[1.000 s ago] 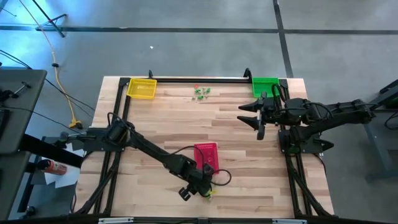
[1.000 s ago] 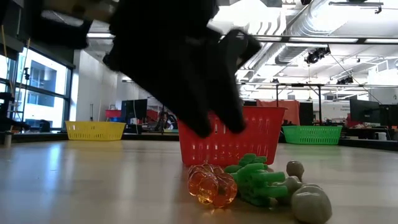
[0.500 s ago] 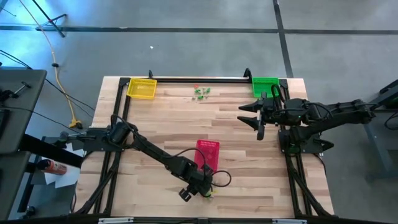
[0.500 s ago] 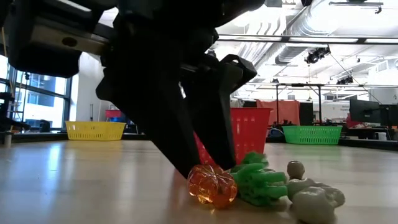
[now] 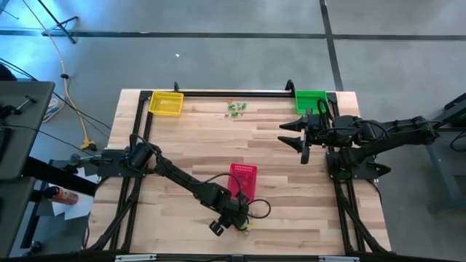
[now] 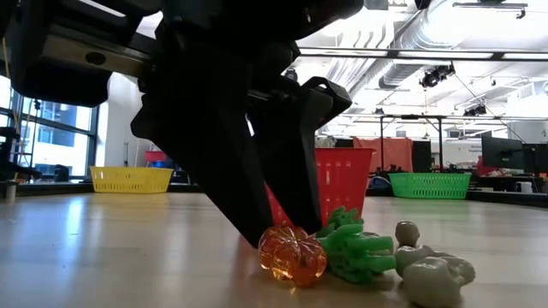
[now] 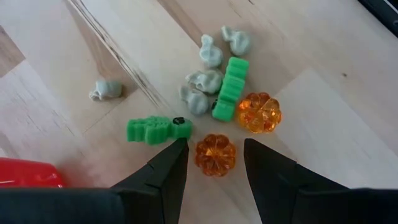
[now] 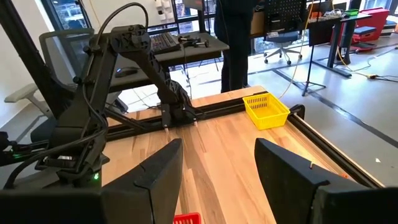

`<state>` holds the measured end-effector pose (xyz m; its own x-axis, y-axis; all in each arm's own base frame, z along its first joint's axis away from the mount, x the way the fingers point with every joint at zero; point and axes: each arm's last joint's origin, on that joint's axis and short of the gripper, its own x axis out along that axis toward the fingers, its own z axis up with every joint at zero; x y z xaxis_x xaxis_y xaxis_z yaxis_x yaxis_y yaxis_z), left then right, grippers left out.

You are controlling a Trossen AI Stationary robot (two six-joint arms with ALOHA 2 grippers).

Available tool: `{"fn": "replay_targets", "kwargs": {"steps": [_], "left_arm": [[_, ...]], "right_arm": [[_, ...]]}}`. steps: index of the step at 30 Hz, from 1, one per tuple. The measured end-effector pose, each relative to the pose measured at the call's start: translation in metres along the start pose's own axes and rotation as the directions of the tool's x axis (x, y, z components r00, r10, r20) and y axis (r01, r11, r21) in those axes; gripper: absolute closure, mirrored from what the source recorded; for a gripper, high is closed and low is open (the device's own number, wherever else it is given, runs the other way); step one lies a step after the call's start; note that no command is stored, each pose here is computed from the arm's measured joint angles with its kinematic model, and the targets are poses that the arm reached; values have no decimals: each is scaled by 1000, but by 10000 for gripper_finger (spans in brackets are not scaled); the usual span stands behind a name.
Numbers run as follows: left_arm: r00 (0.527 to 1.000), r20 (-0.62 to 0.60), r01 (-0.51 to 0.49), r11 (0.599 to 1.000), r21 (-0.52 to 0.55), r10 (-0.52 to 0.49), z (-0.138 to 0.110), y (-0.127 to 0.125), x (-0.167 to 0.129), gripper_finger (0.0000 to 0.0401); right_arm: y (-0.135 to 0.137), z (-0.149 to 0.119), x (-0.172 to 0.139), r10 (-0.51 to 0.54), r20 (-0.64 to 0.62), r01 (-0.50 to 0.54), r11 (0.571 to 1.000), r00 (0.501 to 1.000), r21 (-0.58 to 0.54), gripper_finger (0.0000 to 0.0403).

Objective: Sort Halloween decoration
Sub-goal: Put the orange pumpkin toy into the red bin

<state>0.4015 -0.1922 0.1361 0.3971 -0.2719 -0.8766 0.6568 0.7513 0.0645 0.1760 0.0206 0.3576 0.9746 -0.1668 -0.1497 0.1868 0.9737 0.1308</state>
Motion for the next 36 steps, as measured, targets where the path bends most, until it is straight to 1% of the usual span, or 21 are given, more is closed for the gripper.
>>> {"fn": "replay_targets", "kwargs": {"steps": [9, 12, 20, 23, 30, 33, 36], "left_arm": [[1000, -10, -15, 1000, 5, 15, -1, -3, 4, 252], [999, -26, -45, 999, -7, 45, -2, -3, 6, 252], [998, -28, -50, 998, -45, 49, -2, -3, 7, 253], [998, -29, -49, 998, -46, 48, -2, -3, 7, 265], [999, -26, -41, 998, -54, 40, -2, -3, 7, 316], [999, -26, -42, 998, -55, 40, -2, -3, 7, 325], [999, -30, -35, 997, -62, 33, -3, -1, 6, 324]], "right_arm": [[0, 0, 0, 0, -4, 0, 1000, 1000, -1, 206], [0, 0, 0, 0, -4, 0, 1000, 1000, -1, 206], [0, -1, 0, -1, -10, 1, 1000, 1000, -6, 206], [0, -1, 0, -11, -8, 11, 1000, 1000, -6, 206], [-1, -1, 0, -35, -4, 35, 999, 999, -7, 206], [-1, -1, 0, -36, -4, 36, 999, 999, -7, 206], [-1, -1, 0, -37, -4, 37, 999, 999, -7, 206]]}}
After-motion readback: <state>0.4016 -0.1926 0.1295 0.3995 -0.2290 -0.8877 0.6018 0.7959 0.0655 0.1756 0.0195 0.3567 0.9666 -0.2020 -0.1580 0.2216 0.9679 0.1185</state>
